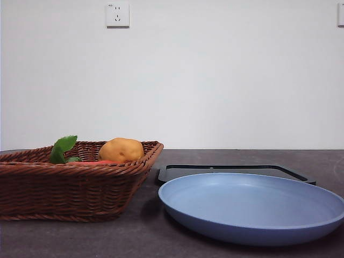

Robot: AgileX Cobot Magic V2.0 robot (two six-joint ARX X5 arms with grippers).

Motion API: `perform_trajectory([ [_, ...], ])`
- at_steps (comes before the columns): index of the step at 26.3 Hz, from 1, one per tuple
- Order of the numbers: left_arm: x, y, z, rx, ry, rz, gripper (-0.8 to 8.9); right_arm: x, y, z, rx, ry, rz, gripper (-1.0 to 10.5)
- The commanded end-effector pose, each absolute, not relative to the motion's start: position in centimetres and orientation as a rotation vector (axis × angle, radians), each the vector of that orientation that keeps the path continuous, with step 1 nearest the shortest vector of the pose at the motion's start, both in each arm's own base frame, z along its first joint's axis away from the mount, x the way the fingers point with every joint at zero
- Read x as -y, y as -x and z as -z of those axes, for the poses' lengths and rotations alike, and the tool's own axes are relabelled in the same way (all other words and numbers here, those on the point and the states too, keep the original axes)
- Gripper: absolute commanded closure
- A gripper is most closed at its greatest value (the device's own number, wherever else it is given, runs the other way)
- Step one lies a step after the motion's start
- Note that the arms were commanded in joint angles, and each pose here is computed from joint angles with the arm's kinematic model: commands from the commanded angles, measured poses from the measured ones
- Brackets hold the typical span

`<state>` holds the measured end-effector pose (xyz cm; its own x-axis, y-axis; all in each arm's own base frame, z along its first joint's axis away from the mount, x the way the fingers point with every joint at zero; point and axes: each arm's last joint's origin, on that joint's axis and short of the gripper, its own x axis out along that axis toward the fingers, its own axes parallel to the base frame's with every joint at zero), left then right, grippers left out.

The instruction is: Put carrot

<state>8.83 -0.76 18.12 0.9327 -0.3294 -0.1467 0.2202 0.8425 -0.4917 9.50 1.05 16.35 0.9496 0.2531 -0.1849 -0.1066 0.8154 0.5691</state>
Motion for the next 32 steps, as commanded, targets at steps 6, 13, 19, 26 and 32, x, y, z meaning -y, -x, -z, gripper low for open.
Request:
perform_trajectory([
  [6,0.8,-9.7,-21.3,-0.258,0.423,0.318,8.06,-1.0,-9.3,-21.4,-0.32,-0.56,-0.183,9.4],
  [13,1.0,-11.7,-24.5,-0.324,0.34,0.428,8.06,-1.3,-10.4,-24.9,-0.453,-0.442,-0.253,9.4],
  [19,1.5,-13.9,-27.0,-0.434,0.287,0.514,8.06,-1.7,-12.2,-25.5,-0.608,-0.425,-0.339,9.4],
  [26,3.8,-17.2,-28.0,-0.67,0.197,0.631,8.07,-2.6,-15.0,-22.6,-0.896,-0.409,-0.386,9.4],
  [32,4.9,-18.0,-27.2,-0.728,0.207,0.674,5.9,-3.5,-16.8,-20.3,-1.05,-0.383,-0.363,7.9],
])
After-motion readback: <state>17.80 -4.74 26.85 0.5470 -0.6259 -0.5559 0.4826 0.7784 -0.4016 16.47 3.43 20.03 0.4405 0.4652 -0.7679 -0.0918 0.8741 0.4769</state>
